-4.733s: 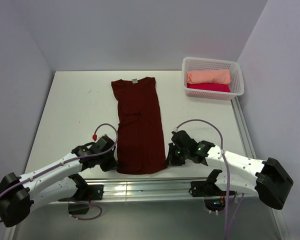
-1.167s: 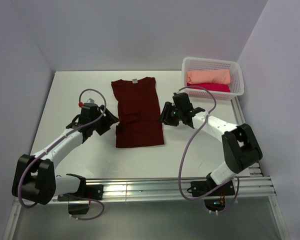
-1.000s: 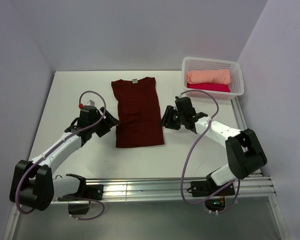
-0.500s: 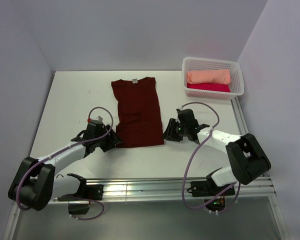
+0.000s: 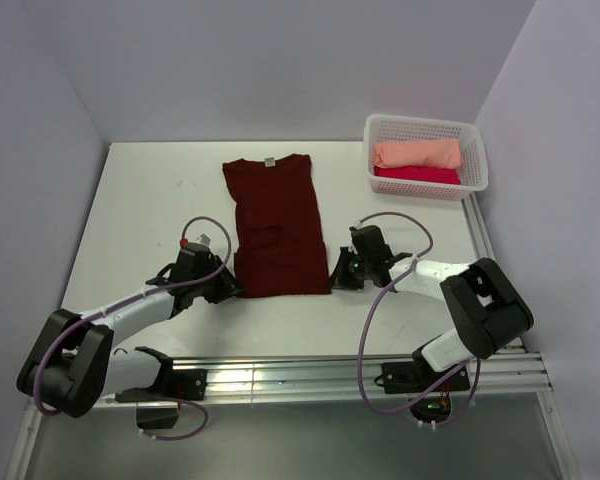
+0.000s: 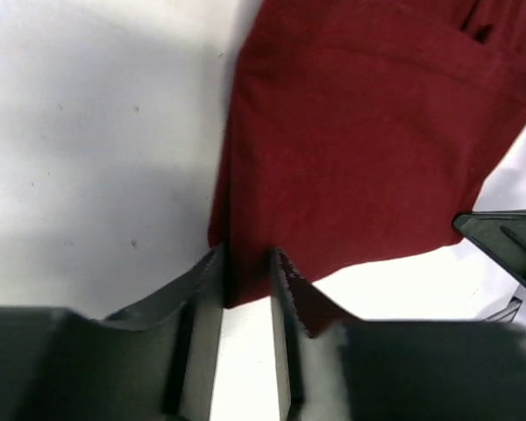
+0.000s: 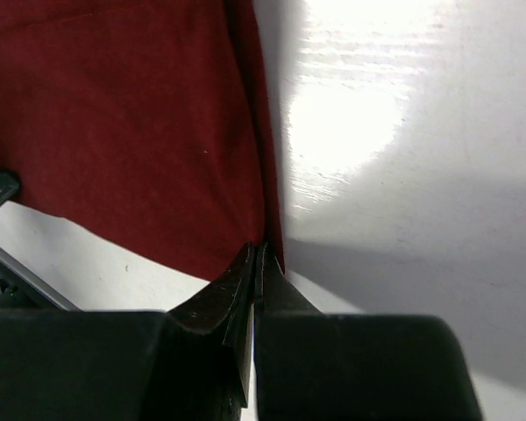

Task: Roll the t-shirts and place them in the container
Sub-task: Roll the tshirt

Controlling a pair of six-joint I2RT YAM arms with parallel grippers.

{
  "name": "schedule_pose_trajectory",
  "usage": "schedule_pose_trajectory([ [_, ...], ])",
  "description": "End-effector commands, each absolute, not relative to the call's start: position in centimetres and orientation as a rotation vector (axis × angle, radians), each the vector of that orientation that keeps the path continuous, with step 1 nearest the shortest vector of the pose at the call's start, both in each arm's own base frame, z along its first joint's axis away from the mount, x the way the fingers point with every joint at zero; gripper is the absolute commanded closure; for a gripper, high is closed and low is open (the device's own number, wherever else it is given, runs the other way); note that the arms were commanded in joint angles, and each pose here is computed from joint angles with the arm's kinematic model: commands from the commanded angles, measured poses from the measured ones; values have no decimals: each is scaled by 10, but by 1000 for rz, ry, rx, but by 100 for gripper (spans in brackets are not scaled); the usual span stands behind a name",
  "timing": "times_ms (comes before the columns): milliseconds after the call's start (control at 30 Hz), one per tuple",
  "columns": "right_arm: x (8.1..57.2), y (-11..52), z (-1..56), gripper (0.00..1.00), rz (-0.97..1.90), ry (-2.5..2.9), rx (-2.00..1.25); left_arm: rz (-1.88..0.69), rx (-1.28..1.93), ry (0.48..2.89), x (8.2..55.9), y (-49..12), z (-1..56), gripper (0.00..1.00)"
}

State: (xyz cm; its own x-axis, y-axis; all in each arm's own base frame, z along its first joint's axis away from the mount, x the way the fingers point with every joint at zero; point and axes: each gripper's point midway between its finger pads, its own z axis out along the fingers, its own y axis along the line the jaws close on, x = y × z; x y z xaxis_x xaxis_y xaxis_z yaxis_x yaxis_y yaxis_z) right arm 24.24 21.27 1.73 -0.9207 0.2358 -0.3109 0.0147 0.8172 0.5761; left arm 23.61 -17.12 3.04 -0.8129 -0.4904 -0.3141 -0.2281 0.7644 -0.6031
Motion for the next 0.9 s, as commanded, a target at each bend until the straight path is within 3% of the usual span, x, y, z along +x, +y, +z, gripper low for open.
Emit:
schedule_pose_trajectory([
  [0, 241, 211, 10, 100, 807, 2634, 190, -808, -505, 2478, 237, -179, 28, 71],
  [133, 236, 208, 3, 100, 792, 2652, 199, -805, -490, 2503, 231, -183, 20, 84],
  [233, 232, 206, -2, 100, 787, 2666, 205, -784, -483, 2533, 225, -185, 11, 99],
  [867, 221, 191, -4, 100, 704, 2688, 202, -556, -500, 2631, 204, -163, -6, 100],
])
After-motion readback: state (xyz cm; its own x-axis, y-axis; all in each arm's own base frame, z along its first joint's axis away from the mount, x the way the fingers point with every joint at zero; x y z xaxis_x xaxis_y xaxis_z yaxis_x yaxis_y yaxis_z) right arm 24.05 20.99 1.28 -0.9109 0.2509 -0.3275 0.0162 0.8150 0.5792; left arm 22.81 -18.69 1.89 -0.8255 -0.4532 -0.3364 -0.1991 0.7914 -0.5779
